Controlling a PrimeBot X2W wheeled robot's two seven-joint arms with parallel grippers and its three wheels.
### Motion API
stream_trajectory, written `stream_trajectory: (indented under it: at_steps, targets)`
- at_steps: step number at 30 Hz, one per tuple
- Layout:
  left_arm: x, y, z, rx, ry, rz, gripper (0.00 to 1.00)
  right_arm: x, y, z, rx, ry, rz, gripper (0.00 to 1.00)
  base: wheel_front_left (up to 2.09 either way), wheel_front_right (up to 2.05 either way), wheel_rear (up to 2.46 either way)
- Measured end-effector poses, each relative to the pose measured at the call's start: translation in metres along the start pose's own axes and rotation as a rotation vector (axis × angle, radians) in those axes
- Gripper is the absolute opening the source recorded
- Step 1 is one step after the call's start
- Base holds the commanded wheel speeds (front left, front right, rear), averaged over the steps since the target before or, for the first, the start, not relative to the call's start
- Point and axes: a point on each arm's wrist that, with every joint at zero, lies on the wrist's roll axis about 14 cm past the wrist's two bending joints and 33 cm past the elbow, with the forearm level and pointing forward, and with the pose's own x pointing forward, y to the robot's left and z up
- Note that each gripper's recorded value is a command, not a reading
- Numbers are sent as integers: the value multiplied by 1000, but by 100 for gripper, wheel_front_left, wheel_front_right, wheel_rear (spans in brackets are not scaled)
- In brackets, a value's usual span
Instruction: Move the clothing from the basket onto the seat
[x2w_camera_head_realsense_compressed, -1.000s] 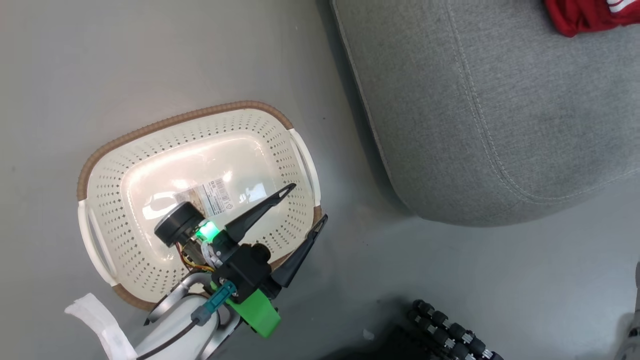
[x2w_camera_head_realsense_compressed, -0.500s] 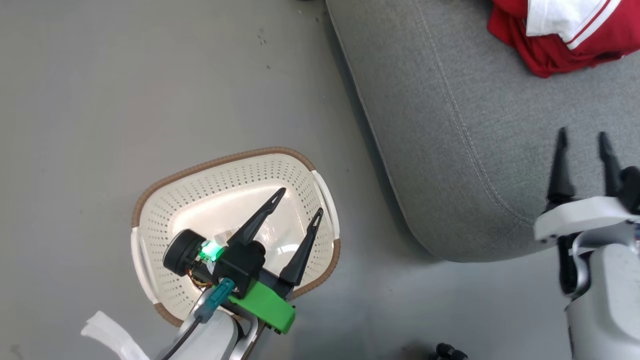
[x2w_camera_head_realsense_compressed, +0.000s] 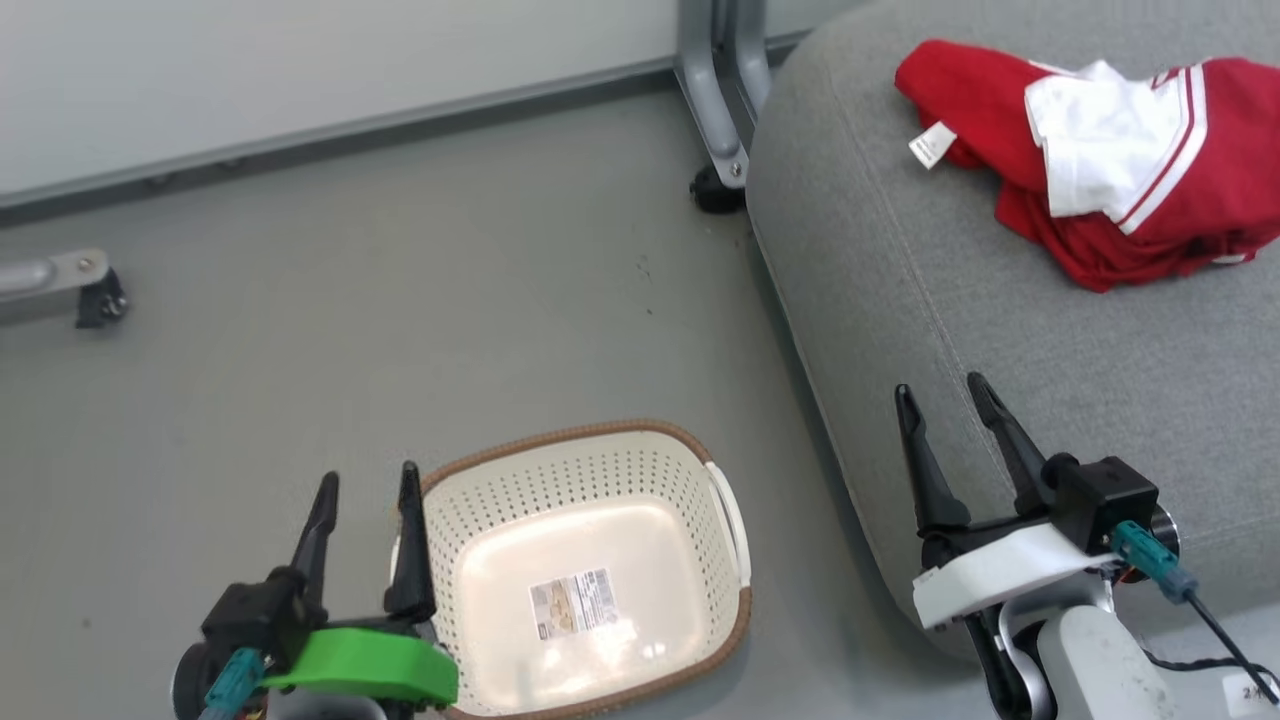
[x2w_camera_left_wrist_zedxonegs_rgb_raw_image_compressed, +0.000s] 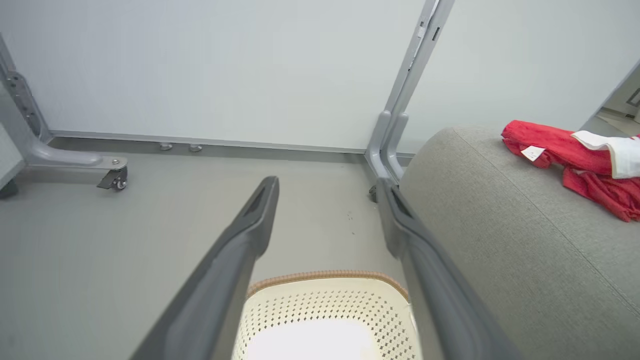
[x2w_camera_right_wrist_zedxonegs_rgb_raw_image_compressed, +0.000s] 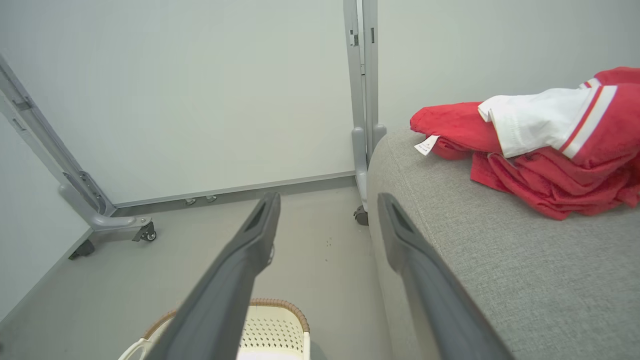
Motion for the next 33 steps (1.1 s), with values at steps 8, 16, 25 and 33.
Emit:
stream_trajectory:
  at_steps: [8,16,25,33]
  targets:
    - [-51,36,69,6,-210,136,100,-22,35,32,-16,-104,105,100,0,0,0]
    - [-95,31,89,161,-280,140,100,-42,64,33,-55,-112,207,100,0,0,0]
    - [-108,24,82,200,-266,122,100,-49,70,31,-48,-108,223,100,0,0,0]
    - [-111,22,76,202,-249,113,100,-52,69,32,-45,-111,218,100,0,0,0]
